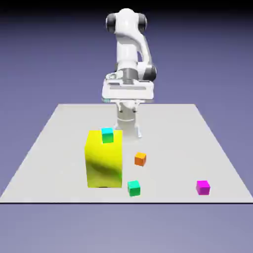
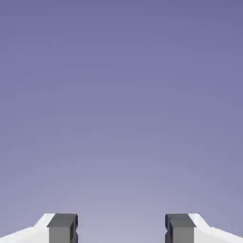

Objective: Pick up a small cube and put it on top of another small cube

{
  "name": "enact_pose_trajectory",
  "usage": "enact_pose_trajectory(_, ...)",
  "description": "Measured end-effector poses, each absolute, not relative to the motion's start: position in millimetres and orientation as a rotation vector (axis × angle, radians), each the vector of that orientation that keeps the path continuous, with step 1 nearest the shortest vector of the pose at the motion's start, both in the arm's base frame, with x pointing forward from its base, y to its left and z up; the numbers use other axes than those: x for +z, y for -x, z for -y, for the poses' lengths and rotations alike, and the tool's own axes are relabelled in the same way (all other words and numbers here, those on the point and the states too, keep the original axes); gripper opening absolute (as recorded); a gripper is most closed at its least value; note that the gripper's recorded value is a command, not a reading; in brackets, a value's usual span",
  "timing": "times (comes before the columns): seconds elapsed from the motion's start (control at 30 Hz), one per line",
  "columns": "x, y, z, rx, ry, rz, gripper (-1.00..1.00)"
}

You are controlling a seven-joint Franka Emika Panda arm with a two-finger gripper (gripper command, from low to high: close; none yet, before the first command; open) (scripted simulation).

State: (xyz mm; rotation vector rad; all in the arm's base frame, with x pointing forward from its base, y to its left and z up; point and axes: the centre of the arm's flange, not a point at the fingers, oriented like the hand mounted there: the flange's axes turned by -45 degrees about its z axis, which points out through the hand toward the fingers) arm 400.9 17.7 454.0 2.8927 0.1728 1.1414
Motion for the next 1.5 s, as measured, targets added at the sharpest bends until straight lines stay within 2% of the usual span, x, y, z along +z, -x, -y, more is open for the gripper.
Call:
enact_pose_trajectory(0.3, 404, -469, -124, 0.609, -2.829, -0.81, 0.0)
enact_pose_trajectory(0.6, 334, -500, -235, 0.141, -2.573, -1.327, 0.0)
enact_pose_trajectory(1.2, 178, -484, -414, -0.524, -1.883, -1.887, 0.0)
enact_pose_trajectory(1.3, 163, -479, -426, -0.575, -1.822, -1.911, 0.0)
enact_pose_trajectory(1.37, 115, -481, -404, -0.575, -1.822, -1.909, 0.0)
enact_pose_trajectory(1.4, 102, -480, -397, -0.575, -1.822, -1.911, -1.0)
enact_pose_trajectory(1.47, 102, -480, -397, -0.576, -1.823, -1.911, -1.0)
enact_pose_trajectory(1.5, 126, -481, -409, -0.576, -1.823, -1.909, -1.0)
